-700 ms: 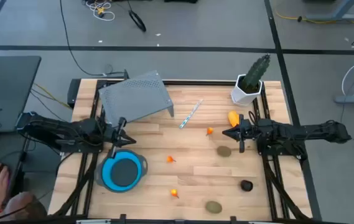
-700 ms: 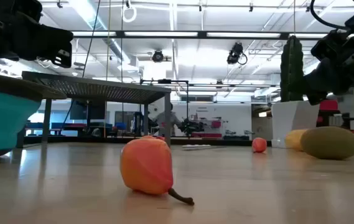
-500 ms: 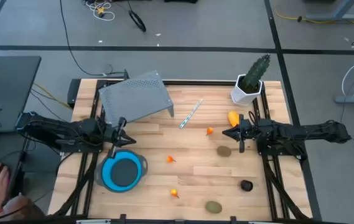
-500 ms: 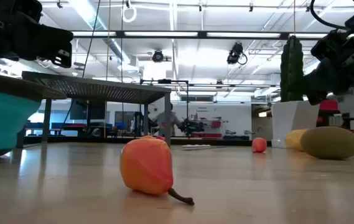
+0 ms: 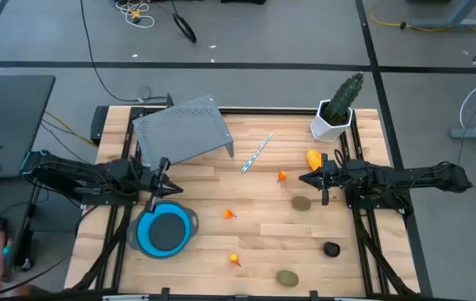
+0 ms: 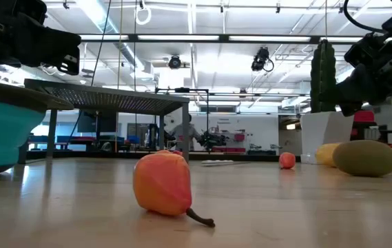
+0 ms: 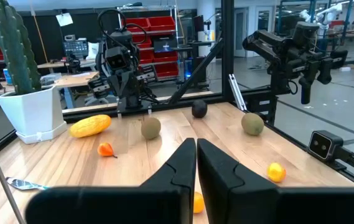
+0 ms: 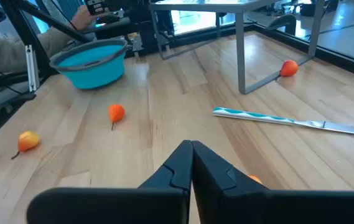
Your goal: Pick & Place Fruit
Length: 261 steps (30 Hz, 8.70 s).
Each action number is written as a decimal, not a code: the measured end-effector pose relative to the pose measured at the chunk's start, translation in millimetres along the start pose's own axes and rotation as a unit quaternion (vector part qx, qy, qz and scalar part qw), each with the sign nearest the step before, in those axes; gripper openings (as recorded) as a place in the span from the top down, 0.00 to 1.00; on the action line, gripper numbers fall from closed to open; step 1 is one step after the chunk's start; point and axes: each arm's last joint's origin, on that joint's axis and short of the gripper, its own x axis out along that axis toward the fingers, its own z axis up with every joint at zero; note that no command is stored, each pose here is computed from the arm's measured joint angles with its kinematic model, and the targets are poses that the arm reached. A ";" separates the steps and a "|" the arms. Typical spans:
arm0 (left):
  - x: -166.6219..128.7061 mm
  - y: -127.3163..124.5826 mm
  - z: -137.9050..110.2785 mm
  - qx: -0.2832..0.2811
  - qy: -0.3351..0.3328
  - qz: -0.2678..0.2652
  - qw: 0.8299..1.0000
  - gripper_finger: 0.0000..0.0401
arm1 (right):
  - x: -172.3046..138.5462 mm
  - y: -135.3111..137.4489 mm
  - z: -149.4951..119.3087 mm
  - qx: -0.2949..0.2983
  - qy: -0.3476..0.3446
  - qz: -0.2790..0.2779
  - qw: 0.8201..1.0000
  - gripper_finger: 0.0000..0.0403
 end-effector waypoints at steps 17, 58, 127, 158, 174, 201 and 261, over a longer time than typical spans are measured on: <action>0.0 0.0 -0.2 0.000 0.000 0.000 1.000 0.94 | 0.0 0.0 0.0 0.000 0.000 0.000 1.000 0.97; 0.0 0.0 0.0 0.000 0.000 0.000 1.000 0.94 | 0.0 0.0 -0.1 0.000 0.000 0.000 1.000 0.97; 29.1 -16.7 74.0 -0.181 0.087 0.086 0.976 0.94 | -0.7 2.0 11.5 -0.034 -0.060 0.005 0.998 0.97; 149.5 -150.6 89.5 -0.312 0.633 0.087 0.703 0.49 | -0.8 2.1 12.2 -0.026 -0.064 0.006 0.998 0.97; 126.7 -193.1 76.2 -0.285 0.615 0.152 0.719 0.38 | -1.4 3.0 16.5 -0.018 -0.086 0.011 0.996 0.97; 122.8 -205.2 34.4 -0.164 0.674 0.176 0.699 0.34 | -1.5 3.0 16.5 -0.011 -0.086 0.012 0.996 0.97; 158.3 -156.6 147.3 -0.109 0.633 0.238 0.729 0.96 | -1.4 3.0 16.4 -0.011 -0.086 0.012 0.996 0.97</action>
